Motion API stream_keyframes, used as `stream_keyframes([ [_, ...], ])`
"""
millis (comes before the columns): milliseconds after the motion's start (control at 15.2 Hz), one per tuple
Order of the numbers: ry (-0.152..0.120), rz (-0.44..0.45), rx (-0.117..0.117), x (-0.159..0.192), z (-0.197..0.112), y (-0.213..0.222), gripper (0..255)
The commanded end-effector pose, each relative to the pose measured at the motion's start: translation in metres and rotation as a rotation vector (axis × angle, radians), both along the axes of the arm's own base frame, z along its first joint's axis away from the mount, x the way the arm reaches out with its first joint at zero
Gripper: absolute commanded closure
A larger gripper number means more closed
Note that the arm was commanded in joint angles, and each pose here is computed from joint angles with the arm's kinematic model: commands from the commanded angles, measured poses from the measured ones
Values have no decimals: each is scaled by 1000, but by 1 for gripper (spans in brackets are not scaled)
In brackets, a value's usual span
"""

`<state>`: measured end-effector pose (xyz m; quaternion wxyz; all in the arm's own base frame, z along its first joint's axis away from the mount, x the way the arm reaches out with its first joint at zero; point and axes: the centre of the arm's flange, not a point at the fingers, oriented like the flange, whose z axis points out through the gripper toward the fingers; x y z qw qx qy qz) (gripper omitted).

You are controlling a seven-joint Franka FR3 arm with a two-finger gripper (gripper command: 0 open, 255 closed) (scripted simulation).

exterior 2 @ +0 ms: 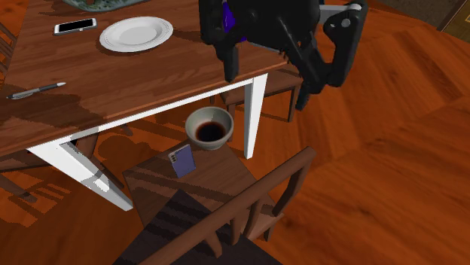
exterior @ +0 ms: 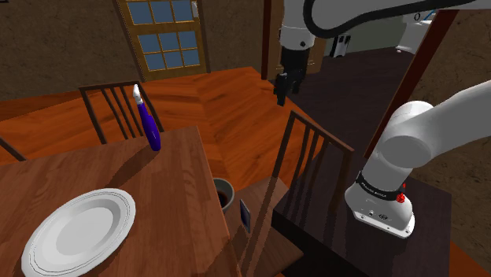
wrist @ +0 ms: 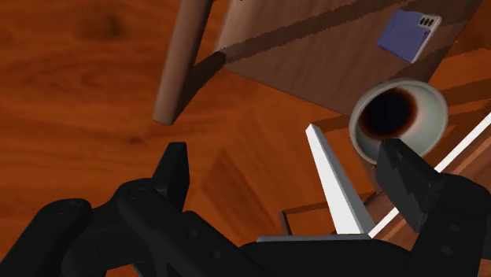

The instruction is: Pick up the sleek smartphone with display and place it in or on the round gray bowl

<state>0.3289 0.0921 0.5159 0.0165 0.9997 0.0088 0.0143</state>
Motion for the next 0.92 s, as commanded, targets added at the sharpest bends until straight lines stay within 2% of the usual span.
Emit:
stream_keyframes([
  [0, 13, -27, 5, 3, -19, 15, 0],
  [858, 101, -188, 35, 16, -159, 108, 0],
])
